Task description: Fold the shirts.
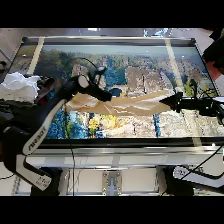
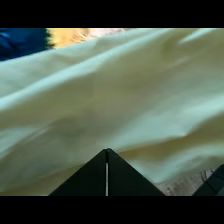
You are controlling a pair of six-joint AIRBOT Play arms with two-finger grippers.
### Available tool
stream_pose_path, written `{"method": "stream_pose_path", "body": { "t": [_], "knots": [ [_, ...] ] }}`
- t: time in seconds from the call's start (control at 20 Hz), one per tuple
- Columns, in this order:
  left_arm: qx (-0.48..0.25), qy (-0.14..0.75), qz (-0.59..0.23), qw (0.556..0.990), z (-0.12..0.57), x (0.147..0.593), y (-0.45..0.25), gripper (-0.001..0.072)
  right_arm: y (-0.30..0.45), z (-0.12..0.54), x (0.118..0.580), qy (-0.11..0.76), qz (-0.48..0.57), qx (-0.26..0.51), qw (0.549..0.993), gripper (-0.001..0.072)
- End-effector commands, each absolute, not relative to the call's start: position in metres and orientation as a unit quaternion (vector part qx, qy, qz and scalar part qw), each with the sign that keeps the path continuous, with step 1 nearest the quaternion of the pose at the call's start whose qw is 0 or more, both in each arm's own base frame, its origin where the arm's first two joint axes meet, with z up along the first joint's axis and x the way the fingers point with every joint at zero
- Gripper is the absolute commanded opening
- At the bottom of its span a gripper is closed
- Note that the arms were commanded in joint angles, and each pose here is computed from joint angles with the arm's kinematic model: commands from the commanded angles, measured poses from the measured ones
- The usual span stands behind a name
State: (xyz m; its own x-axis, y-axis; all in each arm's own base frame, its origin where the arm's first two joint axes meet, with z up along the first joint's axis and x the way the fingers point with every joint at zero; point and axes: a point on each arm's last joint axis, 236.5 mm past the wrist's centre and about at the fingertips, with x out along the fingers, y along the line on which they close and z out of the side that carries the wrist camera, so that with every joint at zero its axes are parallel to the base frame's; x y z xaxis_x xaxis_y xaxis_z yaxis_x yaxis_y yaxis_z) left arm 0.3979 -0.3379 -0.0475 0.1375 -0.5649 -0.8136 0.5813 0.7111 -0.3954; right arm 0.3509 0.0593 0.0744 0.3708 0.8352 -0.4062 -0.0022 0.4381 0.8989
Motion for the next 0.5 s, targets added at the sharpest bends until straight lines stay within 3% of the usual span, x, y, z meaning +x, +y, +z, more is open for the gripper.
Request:
{"method": "stream_pose_path", "body": {
  "t": [0.0,0.2,0.45],
  "knots": [
    [0.027,0.56,-0.433,0.706,-0.094,0.338,-0.405,0.0016,0.077,0.132,0.341,0.449,0.317,0.41,0.728,0.0012],
    [0.031,0.53,-0.449,0.719,-0.09,0.327,-0.438,0.0016,0.115,0.185,0.344,0.448,0.346,0.328,0.756,0.0011],
    [0.027,0.461,-0.421,0.781,-0.003,0.393,-0.383,0.0016,0.171,0.208,0.359,0.446,0.344,0.233,0.793,0.0011]
  ]
}}
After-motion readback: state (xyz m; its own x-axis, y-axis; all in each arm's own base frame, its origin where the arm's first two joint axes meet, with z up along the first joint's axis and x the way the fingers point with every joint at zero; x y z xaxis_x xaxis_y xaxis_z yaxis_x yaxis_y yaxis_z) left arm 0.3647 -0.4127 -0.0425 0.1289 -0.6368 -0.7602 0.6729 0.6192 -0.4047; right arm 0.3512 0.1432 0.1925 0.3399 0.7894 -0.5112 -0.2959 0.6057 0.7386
